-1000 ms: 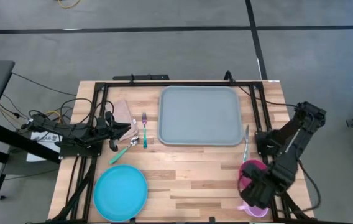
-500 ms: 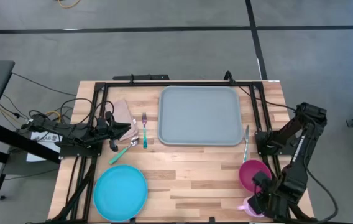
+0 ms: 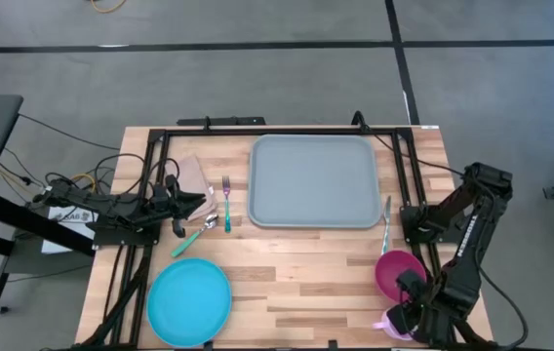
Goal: Set up tray
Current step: Put the pink cup on the top right of the gray serving tray
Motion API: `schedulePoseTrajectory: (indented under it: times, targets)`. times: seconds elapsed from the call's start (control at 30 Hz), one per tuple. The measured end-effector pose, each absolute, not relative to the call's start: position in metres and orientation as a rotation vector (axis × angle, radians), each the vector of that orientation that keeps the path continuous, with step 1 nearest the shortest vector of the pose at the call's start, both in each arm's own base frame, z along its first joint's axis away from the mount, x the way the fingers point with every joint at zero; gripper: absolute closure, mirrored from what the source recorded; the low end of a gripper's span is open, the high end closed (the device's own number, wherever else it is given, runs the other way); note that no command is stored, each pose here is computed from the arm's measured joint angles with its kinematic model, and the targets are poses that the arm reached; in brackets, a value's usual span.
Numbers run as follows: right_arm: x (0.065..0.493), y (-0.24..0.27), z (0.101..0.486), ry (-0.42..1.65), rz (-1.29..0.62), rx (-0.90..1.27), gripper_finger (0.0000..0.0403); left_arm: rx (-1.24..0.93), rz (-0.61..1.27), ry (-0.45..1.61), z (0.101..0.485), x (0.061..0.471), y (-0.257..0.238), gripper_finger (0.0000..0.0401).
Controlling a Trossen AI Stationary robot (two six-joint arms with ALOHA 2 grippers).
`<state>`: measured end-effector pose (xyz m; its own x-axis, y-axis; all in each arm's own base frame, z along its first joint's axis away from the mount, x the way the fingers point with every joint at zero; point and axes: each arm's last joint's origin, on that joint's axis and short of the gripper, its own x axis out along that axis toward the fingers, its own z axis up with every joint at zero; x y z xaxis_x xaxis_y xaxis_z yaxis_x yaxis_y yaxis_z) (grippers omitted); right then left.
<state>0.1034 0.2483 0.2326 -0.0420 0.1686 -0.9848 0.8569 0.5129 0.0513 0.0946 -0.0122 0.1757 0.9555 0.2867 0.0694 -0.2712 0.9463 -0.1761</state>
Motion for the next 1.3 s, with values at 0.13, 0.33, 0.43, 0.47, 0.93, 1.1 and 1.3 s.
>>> schedulePoseTrajectory:
  times: [0.13, 0.33, 0.43, 0.47, 0.93, 1.1, 1.3]
  targets:
    - [0.106, 0.254, 0.221, 1.54, -0.738, 0.881, 0.0274, -0.179, 0.284, -0.083, 0.174, 0.095, -0.012, 0.0344]
    - [0.106, 0.261, 0.206, 1.594, -0.795, 0.831, 0.0274, -0.181, 0.284, -0.082, 0.174, 0.095, -0.012, 0.0344]
    - [0.106, 0.263, 0.201, 1.598, -0.797, 0.796, 0.0274, -0.181, 0.284, -0.082, 0.174, 0.095, -0.012, 0.0344]
    - [0.106, 0.263, 0.201, 1.598, -0.801, 0.793, 0.0274, -0.181, 0.284, -0.081, 0.174, 0.095, -0.012, 0.0344]
    - [0.12, 0.263, 0.2, 1.586, -0.775, 0.869, 0.0392, -0.181, 0.284, -0.081, 0.174, 0.095, -0.012, 0.0344]
    - [0.136, 0.265, 0.2, 1.584, -0.681, 0.937, 0.039, -0.181, 0.283, -0.08, 0.174, 0.095, -0.012, 0.0344]
    - [0.173, 0.255, 0.202, 1.486, -0.478, 0.917, 0.0395, -0.18, 0.283, -0.079, 0.174, 0.095, -0.012, 0.0344]
